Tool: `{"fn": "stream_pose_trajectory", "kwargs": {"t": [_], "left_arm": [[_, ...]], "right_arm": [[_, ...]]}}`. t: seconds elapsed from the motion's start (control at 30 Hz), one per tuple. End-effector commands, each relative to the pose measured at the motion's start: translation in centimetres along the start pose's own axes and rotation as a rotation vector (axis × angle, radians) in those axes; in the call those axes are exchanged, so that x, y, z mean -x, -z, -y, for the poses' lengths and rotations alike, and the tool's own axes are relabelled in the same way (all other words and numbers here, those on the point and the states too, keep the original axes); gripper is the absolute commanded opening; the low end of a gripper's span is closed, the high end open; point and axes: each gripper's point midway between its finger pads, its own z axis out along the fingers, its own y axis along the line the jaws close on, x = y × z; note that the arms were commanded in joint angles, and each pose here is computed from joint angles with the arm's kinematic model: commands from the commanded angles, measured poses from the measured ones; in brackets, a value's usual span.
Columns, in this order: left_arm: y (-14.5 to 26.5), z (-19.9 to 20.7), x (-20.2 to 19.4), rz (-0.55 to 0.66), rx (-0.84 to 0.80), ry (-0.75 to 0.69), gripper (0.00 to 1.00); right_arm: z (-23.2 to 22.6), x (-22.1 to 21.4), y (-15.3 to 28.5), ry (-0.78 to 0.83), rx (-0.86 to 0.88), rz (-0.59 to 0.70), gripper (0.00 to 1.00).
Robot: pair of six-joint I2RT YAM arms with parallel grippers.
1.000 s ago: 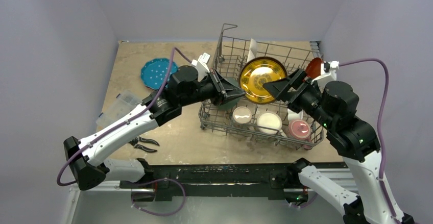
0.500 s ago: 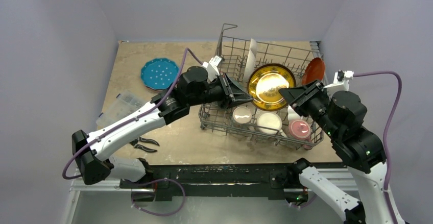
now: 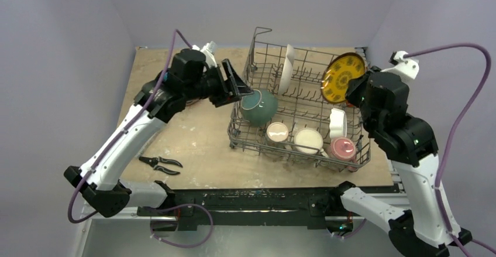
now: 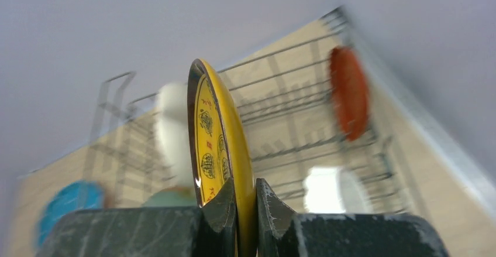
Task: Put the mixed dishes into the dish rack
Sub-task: Insert the plate into the dish rack.
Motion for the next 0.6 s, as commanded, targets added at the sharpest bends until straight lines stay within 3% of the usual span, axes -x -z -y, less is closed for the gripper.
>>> {"fn": "stream_pose_trajectory", "kwargs": {"t": [0.0,0.1,0.2,0.57], "left_arm": [[6.6,-2.8,1.7,0.078,0.185,-0.311,0.61],[9.0,-4.1,2.7,0.098,0.277,-0.495,0.61],[10.4,-6.1,4.6,0.172,0.387,-0.619,0.61],[13.6,-12.3,6.8,0.184,0.574,-0.736,0.59]], "right_arm": [[6.2,4.0,-2.0,0.359,-0.443,0.189,0.0],[6.5,4.4,-4.5,0.541,-0.54,0.22,0.0],[6.6,4.0,-7.7,0.618,-0.587,0.216,0.0],[8.3,1.3,-18.1,0.87,-0.597,0.027,0.0]]}}
